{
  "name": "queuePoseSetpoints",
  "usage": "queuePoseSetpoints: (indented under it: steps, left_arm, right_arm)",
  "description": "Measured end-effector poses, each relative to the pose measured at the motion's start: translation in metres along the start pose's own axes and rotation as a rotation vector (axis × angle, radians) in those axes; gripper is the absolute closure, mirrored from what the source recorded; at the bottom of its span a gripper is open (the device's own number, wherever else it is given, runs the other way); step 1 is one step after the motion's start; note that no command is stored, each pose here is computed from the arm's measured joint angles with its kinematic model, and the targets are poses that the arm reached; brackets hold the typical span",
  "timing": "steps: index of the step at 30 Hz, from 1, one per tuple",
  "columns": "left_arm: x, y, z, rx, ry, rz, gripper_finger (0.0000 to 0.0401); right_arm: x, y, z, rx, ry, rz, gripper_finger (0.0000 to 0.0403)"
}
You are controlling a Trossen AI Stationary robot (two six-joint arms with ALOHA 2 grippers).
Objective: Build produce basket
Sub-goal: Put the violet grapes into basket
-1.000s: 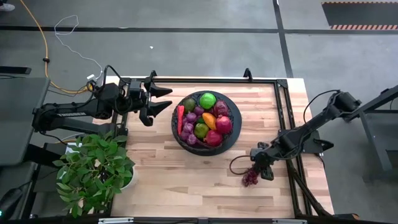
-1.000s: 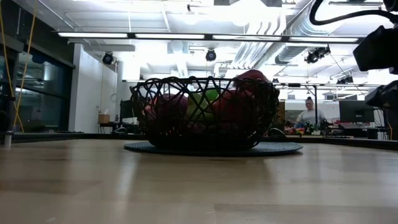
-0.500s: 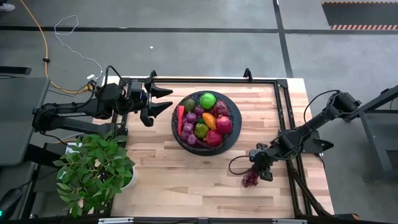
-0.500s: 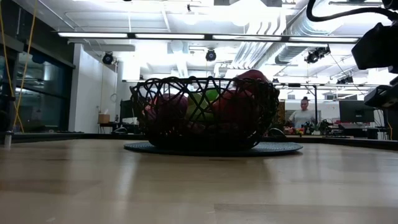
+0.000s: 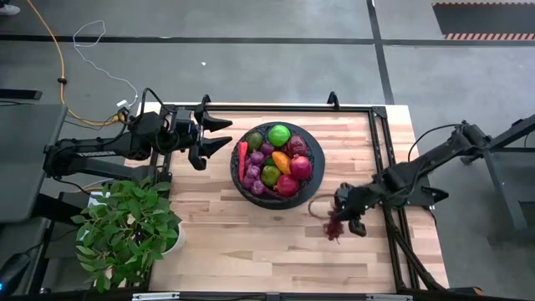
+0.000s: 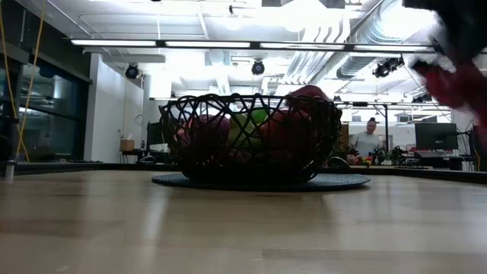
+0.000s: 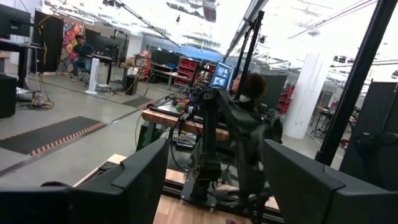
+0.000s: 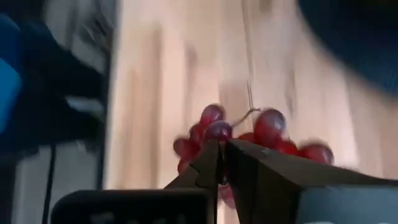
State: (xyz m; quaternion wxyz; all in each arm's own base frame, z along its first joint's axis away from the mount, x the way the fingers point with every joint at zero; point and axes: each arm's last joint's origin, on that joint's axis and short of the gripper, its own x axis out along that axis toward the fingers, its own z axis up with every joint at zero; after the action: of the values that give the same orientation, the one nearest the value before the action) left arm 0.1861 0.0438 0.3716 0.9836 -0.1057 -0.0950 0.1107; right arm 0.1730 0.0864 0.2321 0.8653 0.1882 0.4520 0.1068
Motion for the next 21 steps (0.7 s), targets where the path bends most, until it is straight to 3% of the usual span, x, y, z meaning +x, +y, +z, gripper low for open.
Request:
queuePoseSetpoints:
  steps: [5,12,21]
  left_arm:
    - [0.000,0.000,0.002,0.000,-0.017,-0.007,0.0154]
    - [-0.001,-0.004,0.012,-0.002,-0.113,-0.050,0.0154]
    - [-0.004,-0.011,0.037,0.013,-0.175,-0.121,0.0154]
  right_arm:
    - [-0.040,0.012,0.044,-0.082,-0.216,0.011,0.0400]
    - [-0.098,0.014,0.094,-0.236,-0.512,-0.178,0.0401]
    - [-0.144,0.004,0.126,-0.333,-0.738,-0.339,0.0402]
